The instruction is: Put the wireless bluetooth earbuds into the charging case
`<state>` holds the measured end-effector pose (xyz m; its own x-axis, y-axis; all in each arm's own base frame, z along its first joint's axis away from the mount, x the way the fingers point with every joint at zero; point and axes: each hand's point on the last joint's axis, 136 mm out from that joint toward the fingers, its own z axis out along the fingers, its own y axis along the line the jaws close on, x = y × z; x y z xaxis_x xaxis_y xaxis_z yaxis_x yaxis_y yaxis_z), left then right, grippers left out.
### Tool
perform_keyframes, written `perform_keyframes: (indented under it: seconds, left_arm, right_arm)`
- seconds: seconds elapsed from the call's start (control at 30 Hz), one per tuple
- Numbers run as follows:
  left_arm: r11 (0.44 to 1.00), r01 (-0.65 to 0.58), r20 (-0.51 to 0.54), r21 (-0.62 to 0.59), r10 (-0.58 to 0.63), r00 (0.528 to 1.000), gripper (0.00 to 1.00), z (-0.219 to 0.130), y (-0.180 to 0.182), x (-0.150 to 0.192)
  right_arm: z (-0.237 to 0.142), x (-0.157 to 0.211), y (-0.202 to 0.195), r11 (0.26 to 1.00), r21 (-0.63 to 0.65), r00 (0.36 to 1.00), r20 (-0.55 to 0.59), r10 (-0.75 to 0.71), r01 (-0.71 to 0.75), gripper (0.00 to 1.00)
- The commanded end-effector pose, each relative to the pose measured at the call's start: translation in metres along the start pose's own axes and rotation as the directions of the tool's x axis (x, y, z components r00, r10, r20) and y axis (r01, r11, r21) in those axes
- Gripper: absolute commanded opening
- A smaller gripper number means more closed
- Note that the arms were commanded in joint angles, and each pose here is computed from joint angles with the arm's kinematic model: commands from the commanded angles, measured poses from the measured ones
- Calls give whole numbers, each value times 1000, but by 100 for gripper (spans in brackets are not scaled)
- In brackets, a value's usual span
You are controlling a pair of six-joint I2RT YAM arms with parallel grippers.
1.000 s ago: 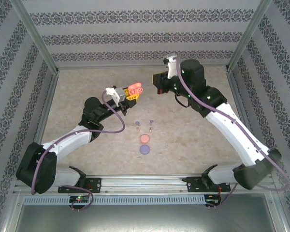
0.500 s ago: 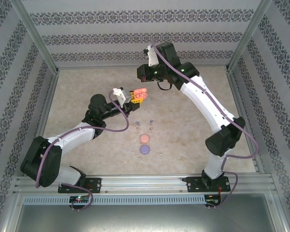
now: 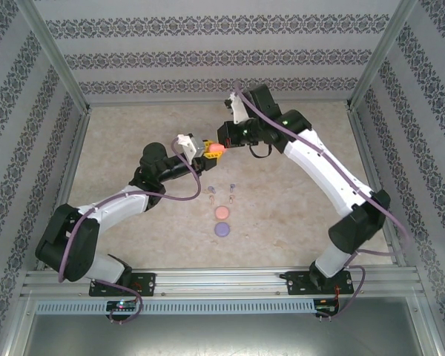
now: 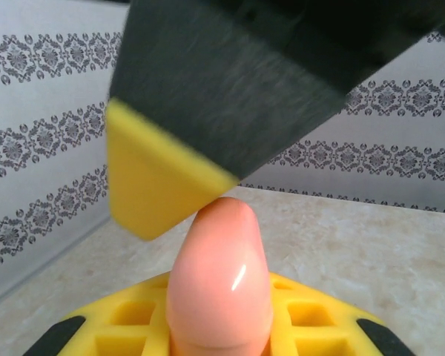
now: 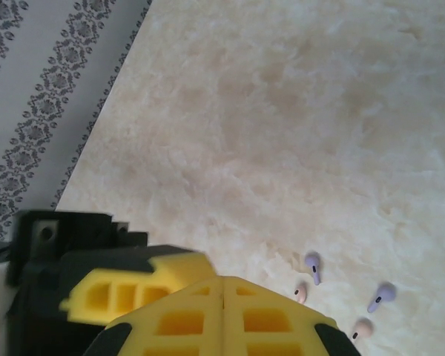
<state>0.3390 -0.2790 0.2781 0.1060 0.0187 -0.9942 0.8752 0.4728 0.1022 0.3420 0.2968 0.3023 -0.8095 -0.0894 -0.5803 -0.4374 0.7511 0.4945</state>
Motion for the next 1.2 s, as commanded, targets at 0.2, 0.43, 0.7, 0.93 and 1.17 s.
perform_keyframes:
  seconds: [0.2,0.43,0.7,0.93,1.17]
  left_arm:
    - [997,61,32,-51,-59,998,0,14,18,-4]
    - [920,360,-117,-156,-379,918,0,37,53,56]
    - [731,615,-327,-295,-682,654,0,70,68,139]
    - [521,759,-365,-391,-845,391,0,99,74,186]
    - [359,817,-320,-451,-920,228,0,121,83,213]
  right_arm:
    - [-61,-25,-47,979,108,939,318,132,-175,5]
    - [-54,8,-93,940,144,901,363,239,-308,30]
    - [-37,55,-132,895,227,889,353,292,-384,60]
    - [-38,72,-150,871,279,885,361,294,-404,69]
    - [-41,71,-158,867,297,885,369,282,-400,71]
